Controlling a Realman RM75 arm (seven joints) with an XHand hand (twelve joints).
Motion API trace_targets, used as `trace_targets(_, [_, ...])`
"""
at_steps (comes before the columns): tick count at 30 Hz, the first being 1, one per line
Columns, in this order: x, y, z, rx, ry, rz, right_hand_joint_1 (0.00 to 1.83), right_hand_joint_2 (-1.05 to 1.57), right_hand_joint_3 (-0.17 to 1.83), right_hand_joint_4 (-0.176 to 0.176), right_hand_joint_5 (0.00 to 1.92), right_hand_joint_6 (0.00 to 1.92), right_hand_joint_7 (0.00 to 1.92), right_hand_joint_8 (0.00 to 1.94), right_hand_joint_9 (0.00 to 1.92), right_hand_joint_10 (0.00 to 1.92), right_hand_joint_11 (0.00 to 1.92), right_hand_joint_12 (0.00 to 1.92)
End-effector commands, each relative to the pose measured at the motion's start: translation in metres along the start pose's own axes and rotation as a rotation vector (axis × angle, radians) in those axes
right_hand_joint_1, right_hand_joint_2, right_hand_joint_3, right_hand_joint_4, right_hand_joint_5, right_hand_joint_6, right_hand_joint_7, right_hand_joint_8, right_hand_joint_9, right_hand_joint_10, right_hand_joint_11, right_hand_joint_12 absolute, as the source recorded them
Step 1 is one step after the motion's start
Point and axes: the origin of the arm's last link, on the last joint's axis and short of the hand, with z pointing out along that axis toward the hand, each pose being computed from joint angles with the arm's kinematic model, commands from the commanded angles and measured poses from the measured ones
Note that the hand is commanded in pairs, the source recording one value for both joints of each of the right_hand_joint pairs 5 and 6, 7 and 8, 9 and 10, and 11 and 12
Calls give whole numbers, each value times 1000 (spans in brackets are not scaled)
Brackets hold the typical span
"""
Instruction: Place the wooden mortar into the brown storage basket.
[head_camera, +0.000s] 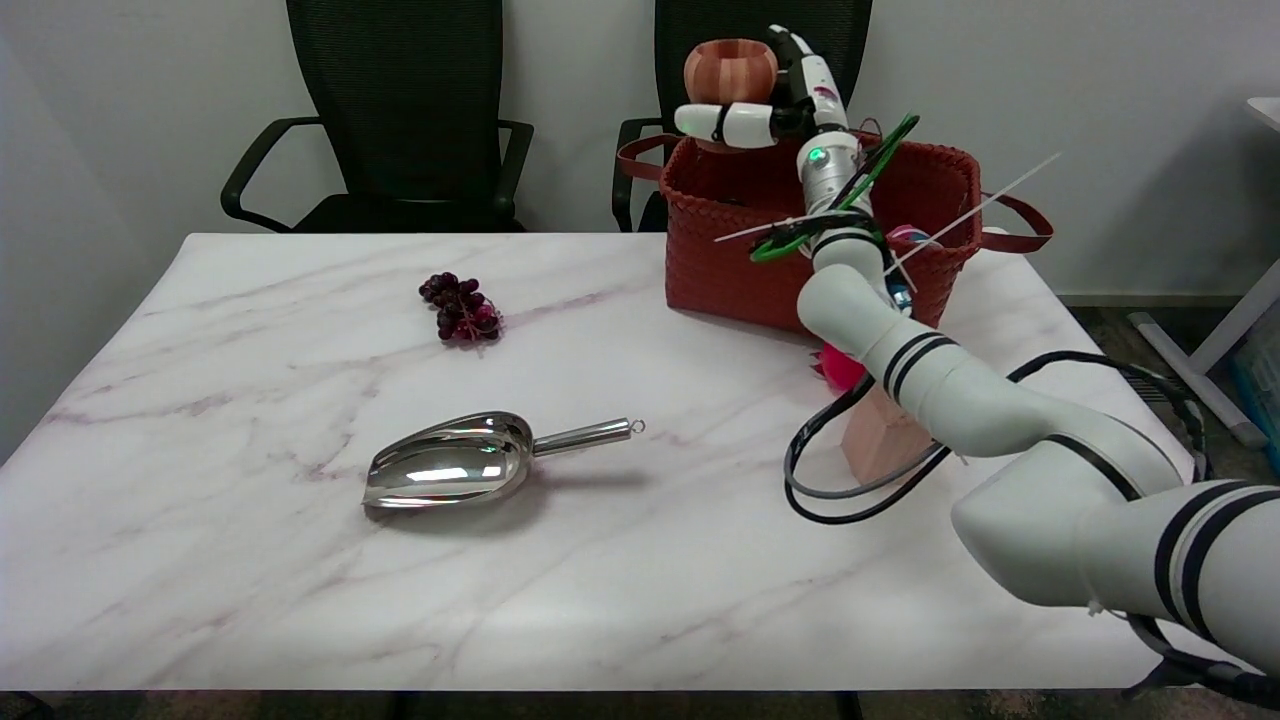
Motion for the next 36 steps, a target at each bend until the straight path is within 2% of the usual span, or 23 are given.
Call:
trace_targets(1, [41,25,26,-84,-65,-339,1153,410,130,0,144,144,989,989,871,871,528,528])
trace_targets(8, [45,41,25,-135,-117,-404,1146,304,46,0,81,81,919,919,804,804,431,431])
trace_targets(14, [46,53,23,-170,-130,-429,1146,292,42,0,79,79,916,916,800,800,418,418])
trace_targets(17, [50,56,22,-184,-123,-407,1142,281,57,0,106,106,910,910,788,788,475,475])
trace_targets(20, [50,57,21,-189,-122,-393,1132,245,94,0,134,134,859,859,688,688,491,491])
trace_targets(22, [49,59,20,-196,-123,-386,1121,205,121,0,110,110,809,809,535,535,416,416])
trace_targets(24, [48,61,19,-203,-126,-378,1110,182,134,0,101,101,799,799,484,484,355,355])
trace_targets(31, [52,62,18,-205,-111,-350,1087,122,154,0,56,56,470,470,374,374,246,246])
trace_targets(33, [55,59,18,-192,-98,-343,1069,52,210,0,0,0,366,366,303,303,128,128])
trace_targets(36, [60,49,20,-170,-69,-309,1013,-78,277,0,0,0,126,126,84,84,0,0])
